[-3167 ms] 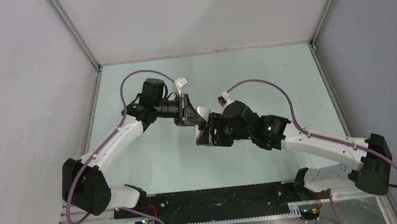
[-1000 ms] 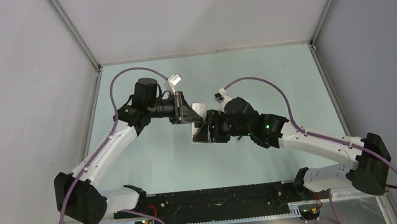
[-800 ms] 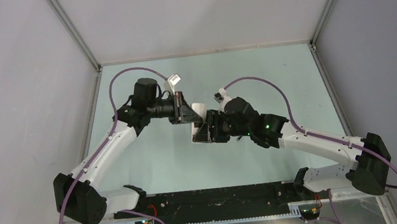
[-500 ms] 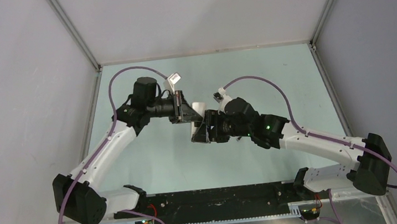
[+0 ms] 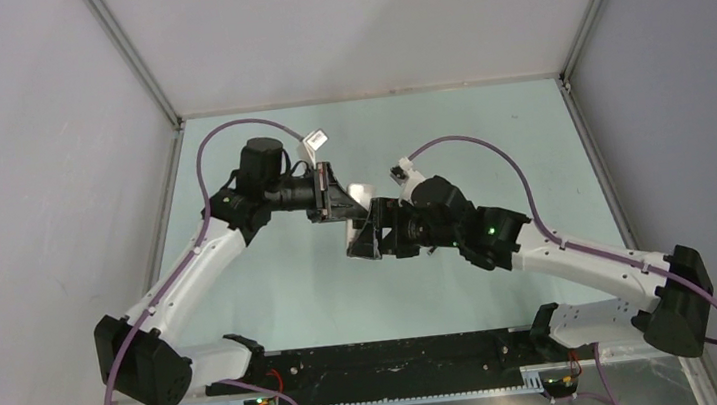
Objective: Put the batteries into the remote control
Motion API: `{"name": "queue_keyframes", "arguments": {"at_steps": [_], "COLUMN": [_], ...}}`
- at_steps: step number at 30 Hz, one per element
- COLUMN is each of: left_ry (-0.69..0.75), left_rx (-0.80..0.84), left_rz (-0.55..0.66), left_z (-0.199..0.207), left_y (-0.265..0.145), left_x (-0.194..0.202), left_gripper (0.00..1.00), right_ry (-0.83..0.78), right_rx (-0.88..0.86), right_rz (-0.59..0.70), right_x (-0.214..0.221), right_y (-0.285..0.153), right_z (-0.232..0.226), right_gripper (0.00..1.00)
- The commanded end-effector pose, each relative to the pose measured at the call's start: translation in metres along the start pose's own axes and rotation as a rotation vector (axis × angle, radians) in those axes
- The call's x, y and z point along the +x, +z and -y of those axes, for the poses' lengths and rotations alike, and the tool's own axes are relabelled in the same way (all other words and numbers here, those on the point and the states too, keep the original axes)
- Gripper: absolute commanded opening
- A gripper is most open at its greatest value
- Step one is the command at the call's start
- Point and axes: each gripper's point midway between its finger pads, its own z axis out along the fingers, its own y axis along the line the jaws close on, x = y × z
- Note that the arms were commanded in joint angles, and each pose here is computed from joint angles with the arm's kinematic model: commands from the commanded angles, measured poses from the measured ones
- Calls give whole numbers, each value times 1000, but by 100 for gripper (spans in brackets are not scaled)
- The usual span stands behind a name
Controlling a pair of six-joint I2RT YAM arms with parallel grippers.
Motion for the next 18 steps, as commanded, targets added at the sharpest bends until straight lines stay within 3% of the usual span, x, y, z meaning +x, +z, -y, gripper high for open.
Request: {"name": "queue_keyframes", "arguments": {"at_steps": [1, 5, 18], "left_ry": [35, 26, 18], "left_rx": [130, 109, 96], "left_rz": [-23, -27, -33], "left_z": [47, 37, 30], "left_y": [-7, -2, 2], "left_x": [0, -1, 0], "left_gripper": [0, 0, 0], "right_ry": [-16, -23, -28], "right_rx": [2, -21, -67], "right_rz": [91, 96, 116], "right_x": [-20, -23, -31], "right_y": [-6, -12, -16], "right_z": [-3, -9, -18], "right_gripper": [85, 91, 98]}}
